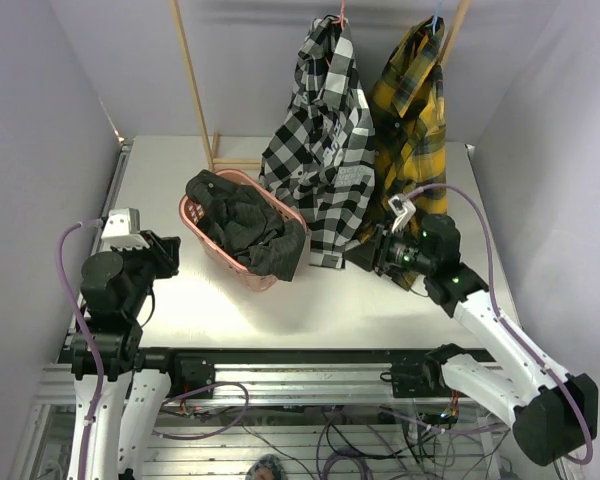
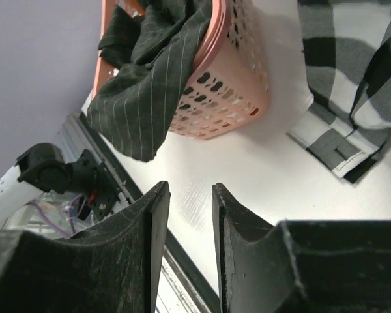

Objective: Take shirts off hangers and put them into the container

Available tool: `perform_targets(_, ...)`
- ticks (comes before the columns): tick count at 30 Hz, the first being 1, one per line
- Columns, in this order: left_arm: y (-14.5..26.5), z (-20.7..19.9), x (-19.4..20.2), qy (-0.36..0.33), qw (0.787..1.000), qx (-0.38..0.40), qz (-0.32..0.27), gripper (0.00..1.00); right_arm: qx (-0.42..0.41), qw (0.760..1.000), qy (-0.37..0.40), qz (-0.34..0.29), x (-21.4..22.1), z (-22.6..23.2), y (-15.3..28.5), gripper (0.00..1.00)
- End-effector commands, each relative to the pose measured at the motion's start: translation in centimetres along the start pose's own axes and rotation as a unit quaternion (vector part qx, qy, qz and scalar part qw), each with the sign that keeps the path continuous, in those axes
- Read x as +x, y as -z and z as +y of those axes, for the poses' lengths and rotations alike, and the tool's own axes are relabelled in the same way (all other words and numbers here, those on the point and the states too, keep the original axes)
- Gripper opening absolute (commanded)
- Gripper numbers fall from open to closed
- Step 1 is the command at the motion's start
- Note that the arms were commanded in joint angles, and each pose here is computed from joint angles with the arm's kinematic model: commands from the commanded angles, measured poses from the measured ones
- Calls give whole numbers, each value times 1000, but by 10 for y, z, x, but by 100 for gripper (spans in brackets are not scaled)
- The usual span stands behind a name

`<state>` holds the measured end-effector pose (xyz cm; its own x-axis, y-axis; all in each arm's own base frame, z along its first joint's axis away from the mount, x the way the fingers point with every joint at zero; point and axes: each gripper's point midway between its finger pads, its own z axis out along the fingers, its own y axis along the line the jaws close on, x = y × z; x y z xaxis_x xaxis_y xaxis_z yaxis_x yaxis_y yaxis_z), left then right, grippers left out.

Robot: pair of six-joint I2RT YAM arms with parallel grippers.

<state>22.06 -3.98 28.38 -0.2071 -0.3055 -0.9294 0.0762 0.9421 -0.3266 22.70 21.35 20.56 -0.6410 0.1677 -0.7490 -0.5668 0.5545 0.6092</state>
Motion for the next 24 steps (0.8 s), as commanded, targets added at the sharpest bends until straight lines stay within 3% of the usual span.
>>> perform_targets(1, -3, 2, 1, 9, 1000, -10, 6, 36, 58, 997, 44, 18, -13, -9, -4, 34)
perform_targets(4, -4, 4, 1, 14, 1000, -17, 11, 41, 50, 996, 67, 18, -23, 5, -11, 36)
perform_targets(7, -3, 8, 1, 18, 999, -31, 12, 55, 38, 995, 92, 15, -36, 24, -16, 37)
perform_targets(11, -3, 11, 0, 21, 999, -39, 12, 55, 40, 992, 117, 11, -55, 40, -20, 37)
perform_targets(16, -1, -5, 0, 5, 1000, 10, 5, 53, 35, 987, 158, -18, -101, 70, -21, 35)
perform_targets(24, 0, -10, -1, -4, 1000, 29, -2, 50, 79, 965, 207, -142, -216, 110, -6, 33)
